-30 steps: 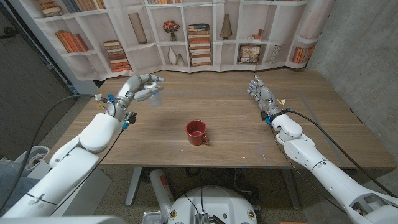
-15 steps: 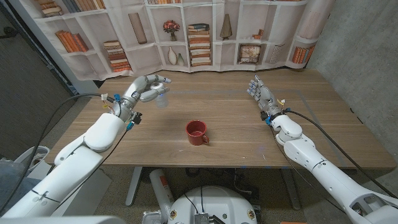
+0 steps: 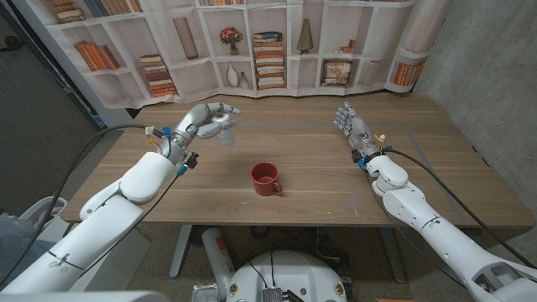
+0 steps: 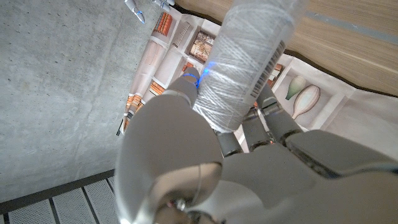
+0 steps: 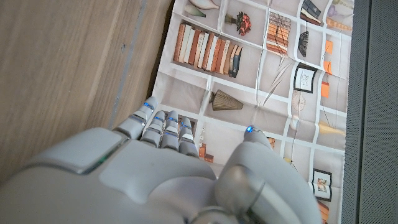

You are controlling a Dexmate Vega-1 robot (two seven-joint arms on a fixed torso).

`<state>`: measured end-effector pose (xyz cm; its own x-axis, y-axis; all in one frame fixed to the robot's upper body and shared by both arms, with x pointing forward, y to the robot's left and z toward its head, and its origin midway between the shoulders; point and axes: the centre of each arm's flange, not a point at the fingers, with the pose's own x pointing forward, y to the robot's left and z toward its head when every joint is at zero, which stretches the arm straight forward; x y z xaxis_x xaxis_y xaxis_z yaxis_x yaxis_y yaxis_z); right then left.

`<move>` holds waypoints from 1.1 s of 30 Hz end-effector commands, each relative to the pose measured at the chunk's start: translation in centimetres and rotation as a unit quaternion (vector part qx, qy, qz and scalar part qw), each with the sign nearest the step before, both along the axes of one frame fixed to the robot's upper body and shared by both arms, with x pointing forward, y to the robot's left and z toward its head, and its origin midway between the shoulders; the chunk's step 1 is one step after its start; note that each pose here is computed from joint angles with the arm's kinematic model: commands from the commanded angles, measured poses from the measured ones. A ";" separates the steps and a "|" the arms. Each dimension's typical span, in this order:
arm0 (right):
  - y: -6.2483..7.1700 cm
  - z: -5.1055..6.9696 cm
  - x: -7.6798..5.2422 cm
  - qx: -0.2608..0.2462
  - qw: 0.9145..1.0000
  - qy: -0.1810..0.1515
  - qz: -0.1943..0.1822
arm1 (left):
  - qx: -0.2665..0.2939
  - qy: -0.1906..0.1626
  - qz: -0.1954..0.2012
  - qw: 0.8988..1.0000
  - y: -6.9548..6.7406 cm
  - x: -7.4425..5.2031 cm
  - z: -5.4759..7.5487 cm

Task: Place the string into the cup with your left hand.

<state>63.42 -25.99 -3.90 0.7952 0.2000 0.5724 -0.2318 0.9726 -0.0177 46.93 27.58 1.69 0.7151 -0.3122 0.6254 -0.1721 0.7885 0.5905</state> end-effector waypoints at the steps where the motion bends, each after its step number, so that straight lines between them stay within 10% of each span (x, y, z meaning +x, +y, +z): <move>1: -0.2 0.0 -0.1 0.005 1.000 -0.003 -0.001 | 0.016 0.000 -0.023 1.000 -1.5 -0.4 -0.1; 33: -0.7 0.7 0.0 0.010 1.000 -0.011 -0.001 | 0.045 -0.001 -0.069 0.997 -4.5 -1.3 -0.9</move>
<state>63.39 -26.49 -3.59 0.7869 0.1903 0.5870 -0.2315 0.9728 -0.0051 45.90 23.87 1.19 0.6711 -0.4358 0.5997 -0.0879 0.7564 0.6481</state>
